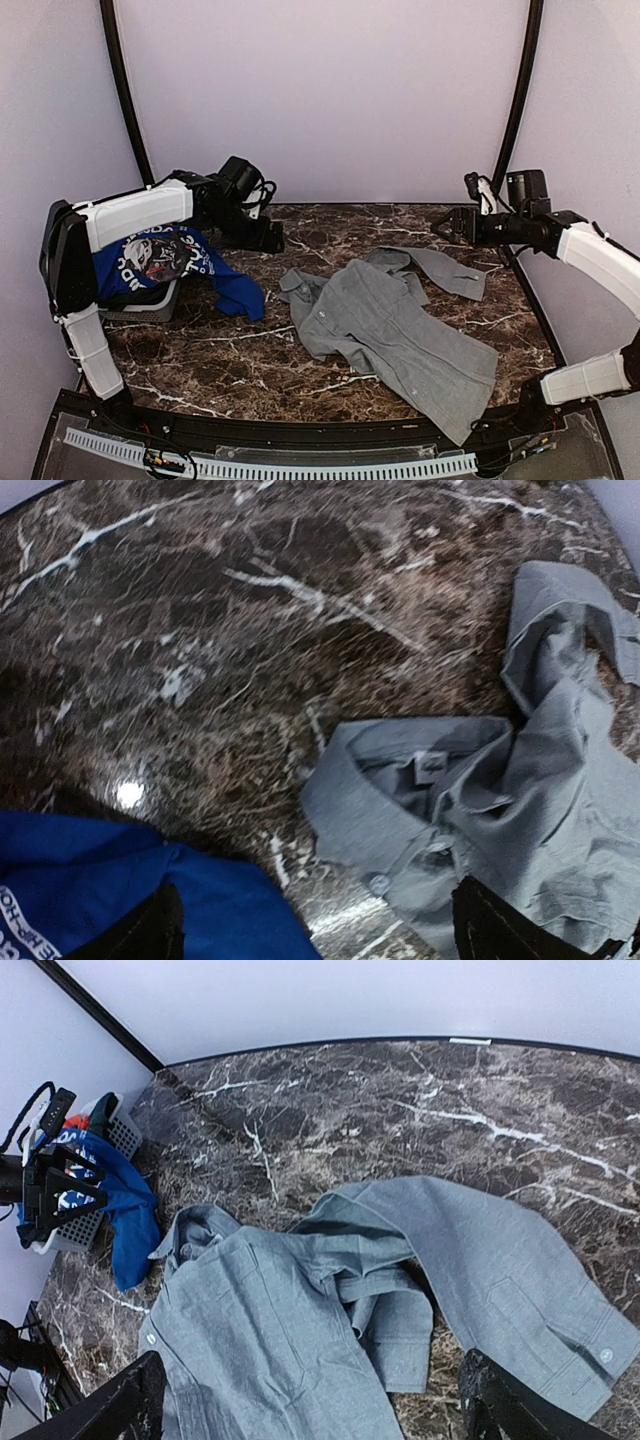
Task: Fold and stack the mixed laundry pile
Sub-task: Place the crumpled shirt at the center of the board, then move the crumpled T-shirt to the bin.
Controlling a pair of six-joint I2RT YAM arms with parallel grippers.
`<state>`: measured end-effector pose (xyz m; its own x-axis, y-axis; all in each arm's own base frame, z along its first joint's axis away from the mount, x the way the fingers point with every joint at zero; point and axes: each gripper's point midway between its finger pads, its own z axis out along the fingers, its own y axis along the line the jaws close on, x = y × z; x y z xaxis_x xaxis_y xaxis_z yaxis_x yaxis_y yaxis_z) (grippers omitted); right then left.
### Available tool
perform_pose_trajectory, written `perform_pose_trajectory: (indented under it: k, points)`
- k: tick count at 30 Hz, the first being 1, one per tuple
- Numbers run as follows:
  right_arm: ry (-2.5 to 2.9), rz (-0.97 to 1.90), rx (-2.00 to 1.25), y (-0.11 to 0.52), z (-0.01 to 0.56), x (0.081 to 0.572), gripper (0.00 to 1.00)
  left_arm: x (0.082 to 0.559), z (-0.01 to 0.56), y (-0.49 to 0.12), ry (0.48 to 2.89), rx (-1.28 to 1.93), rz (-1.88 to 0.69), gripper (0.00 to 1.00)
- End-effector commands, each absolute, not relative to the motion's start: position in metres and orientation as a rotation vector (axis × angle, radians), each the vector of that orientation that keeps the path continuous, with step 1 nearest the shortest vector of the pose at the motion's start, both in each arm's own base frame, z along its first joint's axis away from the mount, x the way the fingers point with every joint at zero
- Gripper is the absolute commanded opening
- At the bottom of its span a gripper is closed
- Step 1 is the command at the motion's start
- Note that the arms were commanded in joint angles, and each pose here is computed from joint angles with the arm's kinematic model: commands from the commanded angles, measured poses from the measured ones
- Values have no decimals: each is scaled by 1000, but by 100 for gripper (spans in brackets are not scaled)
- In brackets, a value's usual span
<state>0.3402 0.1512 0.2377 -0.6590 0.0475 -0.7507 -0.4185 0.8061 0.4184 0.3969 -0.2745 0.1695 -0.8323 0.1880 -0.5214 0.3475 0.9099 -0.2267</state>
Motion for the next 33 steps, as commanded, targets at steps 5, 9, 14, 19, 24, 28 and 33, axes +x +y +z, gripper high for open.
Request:
perform_pose_trajectory:
  k: [5,9,14,19,24,28,33]
  points:
    - [2250,785,-299,165,204,327,98,363,98,-203,2731,196,28,94]
    - [2266,778,-286,164,200,325,98,361,70,-197,2780,150,95,93]
    - [2270,788,-283,166,199,321,97,356,32,-197,2851,127,118,83]
    - [2278,793,-281,167,196,322,98,356,13,-191,2889,83,92,46]
    - [2282,795,-289,169,194,324,97,373,67,-184,2758,-35,-24,1]
    - [2304,811,-303,174,186,324,97,391,172,-168,2508,-118,-161,0]
    - [2325,820,-346,186,181,321,96,387,264,-71,2297,-408,-104,0]
